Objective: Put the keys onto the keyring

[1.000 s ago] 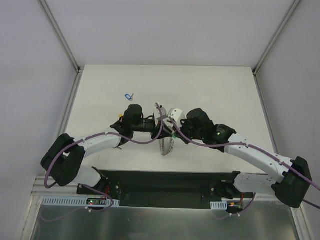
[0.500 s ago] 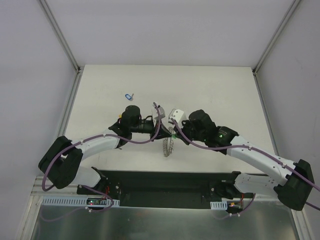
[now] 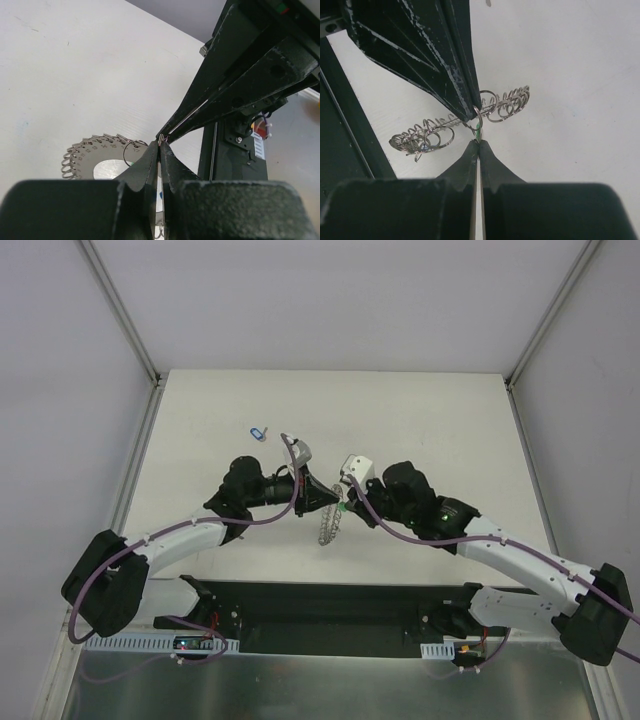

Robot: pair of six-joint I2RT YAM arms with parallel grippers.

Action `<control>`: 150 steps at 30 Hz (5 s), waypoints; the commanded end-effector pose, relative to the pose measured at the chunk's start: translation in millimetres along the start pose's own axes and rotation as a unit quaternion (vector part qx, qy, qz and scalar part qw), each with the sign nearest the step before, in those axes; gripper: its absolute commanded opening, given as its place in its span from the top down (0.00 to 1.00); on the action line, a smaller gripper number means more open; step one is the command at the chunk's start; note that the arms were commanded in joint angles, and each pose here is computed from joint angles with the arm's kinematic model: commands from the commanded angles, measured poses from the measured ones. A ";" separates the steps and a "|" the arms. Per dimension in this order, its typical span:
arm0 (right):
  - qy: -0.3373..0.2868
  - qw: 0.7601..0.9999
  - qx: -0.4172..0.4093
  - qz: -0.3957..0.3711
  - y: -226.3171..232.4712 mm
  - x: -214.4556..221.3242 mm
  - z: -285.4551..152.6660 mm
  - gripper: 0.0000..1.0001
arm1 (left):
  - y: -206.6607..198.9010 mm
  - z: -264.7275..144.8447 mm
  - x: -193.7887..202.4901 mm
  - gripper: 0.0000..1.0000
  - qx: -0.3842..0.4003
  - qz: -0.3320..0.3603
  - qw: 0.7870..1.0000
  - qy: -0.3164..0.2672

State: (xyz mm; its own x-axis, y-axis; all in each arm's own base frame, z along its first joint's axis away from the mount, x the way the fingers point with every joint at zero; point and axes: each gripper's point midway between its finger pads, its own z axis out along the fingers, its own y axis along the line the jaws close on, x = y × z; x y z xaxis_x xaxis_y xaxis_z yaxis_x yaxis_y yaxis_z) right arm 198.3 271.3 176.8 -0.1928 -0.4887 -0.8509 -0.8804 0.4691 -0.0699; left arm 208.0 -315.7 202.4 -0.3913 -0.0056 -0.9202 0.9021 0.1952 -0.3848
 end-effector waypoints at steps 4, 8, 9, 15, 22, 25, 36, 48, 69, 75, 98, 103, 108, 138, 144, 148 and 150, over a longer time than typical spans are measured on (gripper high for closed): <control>0.003 1.000 -0.023 0.010 11.0 -6.6 9.8 0.99 | -0.3 -8.9 -59.5 1.00 -0.030 0.014 0.990 -0.139; 0.013 1.000 0.003 -0.025 -1.6 -9.9 5.9 0.99 | 7.1 -15.0 -43.7 0.98 -0.051 0.003 0.989 -0.139; 0.016 0.999 0.007 -0.034 -3.8 -11.5 4.3 0.99 | 6.1 -17.0 -41.8 0.94 -0.052 0.005 0.989 -0.139; 0.018 0.997 0.010 -0.072 -10.2 -31.6 -8.3 0.99 | 8.4 -26.2 -20.4 0.63 -0.067 0.011 0.990 -0.122; 0.027 0.995 -0.020 -0.091 -2.1 -37.5 -15.0 0.99 | -7.1 -22.6 -14.1 0.51 -0.008 0.077 0.994 -0.071; 0.032 0.995 -0.025 -0.095 -1.1 -36.5 -16.5 0.99 | -14.8 -18.4 -16.9 0.51 0.029 0.114 0.992 -0.050; 0.033 0.995 -0.022 -0.095 -2.4 -37.1 -18.3 0.99 | -14.3 0.6 -6.9 0.58 0.098 0.136 0.986 0.008; 0.036 0.995 -0.022 -0.091 -2.5 -36.7 -16.3 0.99 | -7.5 11.7 9.3 0.64 0.108 0.136 0.984 0.036; 0.047 0.995 -0.007 -0.092 -7.9 -30.3 -16.7 0.99 | -11.9 11.2 19.5 1.00 0.113 0.115 0.985 0.055; 0.061 0.994 0.016 -0.087 -15.2 -13.9 -23.9 0.99 | -3.5 3.7 14.9 1.00 0.065 0.102 0.992 0.040; 0.023 0.999 -0.010 -0.032 0.1 -8.2 -5.2 0.99 | 6.9 -0.1 -34.2 1.00 -0.009 0.032 0.994 -0.101; 0.020 0.999 -0.007 -0.026 -0.6 -12.7 -2.7 0.99 | 11.8 -3.1 -27.4 1.00 -0.026 0.027 0.995 -0.096; 0.018 1.000 -0.004 -0.020 -2.1 -20.1 -3.8 0.99 | 25.4 -9.2 -20.3 0.66 -0.072 0.025 0.993 -0.086; 0.047 0.993 0.074 0.077 -65.3 -81.1 106.5 0.99 | 74.5 -183.8 -19.3 0.01 -0.484 0.050 0.868 -0.096; 0.129 0.977 0.098 0.137 -54.6 10.0 121.7 0.99 | 77.3 -201.1 -24.1 0.01 -0.519 0.056 0.845 -0.111; 0.167 0.967 0.101 0.165 -39.1 51.3 110.0 0.99 | 79.3 -198.4 -21.7 0.01 -0.518 0.055 0.847 -0.103; 0.179 0.964 0.100 0.171 -31.2 61.5 105.5 0.99 | 80.0 -193.3 -20.4 0.01 -0.511 0.053 0.853 -0.094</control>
State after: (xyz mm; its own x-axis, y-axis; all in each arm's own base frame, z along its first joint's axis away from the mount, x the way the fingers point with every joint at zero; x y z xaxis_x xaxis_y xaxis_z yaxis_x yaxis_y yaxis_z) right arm 270.1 306.5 64.1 -0.5896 -0.5523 -0.5894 -0.6956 0.7181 0.0229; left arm 248.4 -112.9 201.9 -0.1952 -0.0977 -0.9759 0.2753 0.9496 -0.1501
